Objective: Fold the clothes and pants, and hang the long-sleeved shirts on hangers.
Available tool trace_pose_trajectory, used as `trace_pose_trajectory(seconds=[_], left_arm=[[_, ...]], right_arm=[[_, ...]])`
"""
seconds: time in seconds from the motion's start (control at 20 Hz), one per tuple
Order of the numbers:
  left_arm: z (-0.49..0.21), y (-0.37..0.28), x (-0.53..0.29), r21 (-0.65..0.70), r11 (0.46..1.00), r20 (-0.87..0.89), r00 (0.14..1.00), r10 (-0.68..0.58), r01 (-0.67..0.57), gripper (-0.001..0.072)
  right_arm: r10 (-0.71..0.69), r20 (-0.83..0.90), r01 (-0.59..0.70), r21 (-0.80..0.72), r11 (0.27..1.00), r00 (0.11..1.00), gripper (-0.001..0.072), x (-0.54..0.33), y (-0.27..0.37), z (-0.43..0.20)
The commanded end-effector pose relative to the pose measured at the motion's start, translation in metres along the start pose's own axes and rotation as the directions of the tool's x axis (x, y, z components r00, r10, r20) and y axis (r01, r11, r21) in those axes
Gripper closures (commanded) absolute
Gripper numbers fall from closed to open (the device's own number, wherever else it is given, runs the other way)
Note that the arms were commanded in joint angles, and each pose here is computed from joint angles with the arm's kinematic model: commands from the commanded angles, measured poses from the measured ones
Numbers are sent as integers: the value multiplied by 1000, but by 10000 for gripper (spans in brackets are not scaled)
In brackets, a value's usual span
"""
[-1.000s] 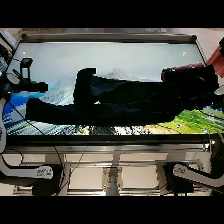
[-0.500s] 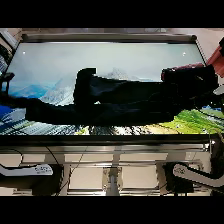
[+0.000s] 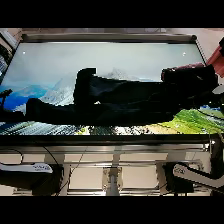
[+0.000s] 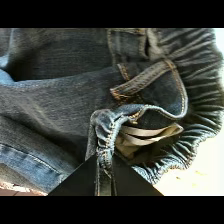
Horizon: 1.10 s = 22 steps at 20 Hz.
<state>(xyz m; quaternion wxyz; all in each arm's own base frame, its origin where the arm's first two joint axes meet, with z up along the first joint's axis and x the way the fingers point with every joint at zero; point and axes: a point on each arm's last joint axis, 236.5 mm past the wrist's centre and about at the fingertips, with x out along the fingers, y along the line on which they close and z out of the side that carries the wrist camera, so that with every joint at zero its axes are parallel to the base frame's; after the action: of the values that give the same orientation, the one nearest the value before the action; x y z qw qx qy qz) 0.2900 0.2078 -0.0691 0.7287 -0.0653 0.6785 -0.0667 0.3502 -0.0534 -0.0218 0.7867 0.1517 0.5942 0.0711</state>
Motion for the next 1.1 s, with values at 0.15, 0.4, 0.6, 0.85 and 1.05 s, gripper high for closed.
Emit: trace_pose_trajectory(seconds=[0.15,0.4,0.6,0.85,1.05], left_arm=[[26,7,3,10,1000,116,993,8,-9,343],[26,-3,27,-14,997,91,993,-80,82,345],[30,-22,40,3,989,64,987,-145,145,536],[44,-49,4,-7,986,81,983,-167,168,686],[64,-52,-105,-338,930,203,976,-76,143,685]], right_arm=[[14,-3,-14,-18,1000,1000,675,3,10,1],[15,-2,-15,-17,1000,1000,675,3,10,1],[15,-3,-15,-12,1000,1000,675,3,10,1],[77,-47,-76,11,997,996,675,-1,25,-8],[155,-230,-168,-34,985,961,675,-40,53,-36]])
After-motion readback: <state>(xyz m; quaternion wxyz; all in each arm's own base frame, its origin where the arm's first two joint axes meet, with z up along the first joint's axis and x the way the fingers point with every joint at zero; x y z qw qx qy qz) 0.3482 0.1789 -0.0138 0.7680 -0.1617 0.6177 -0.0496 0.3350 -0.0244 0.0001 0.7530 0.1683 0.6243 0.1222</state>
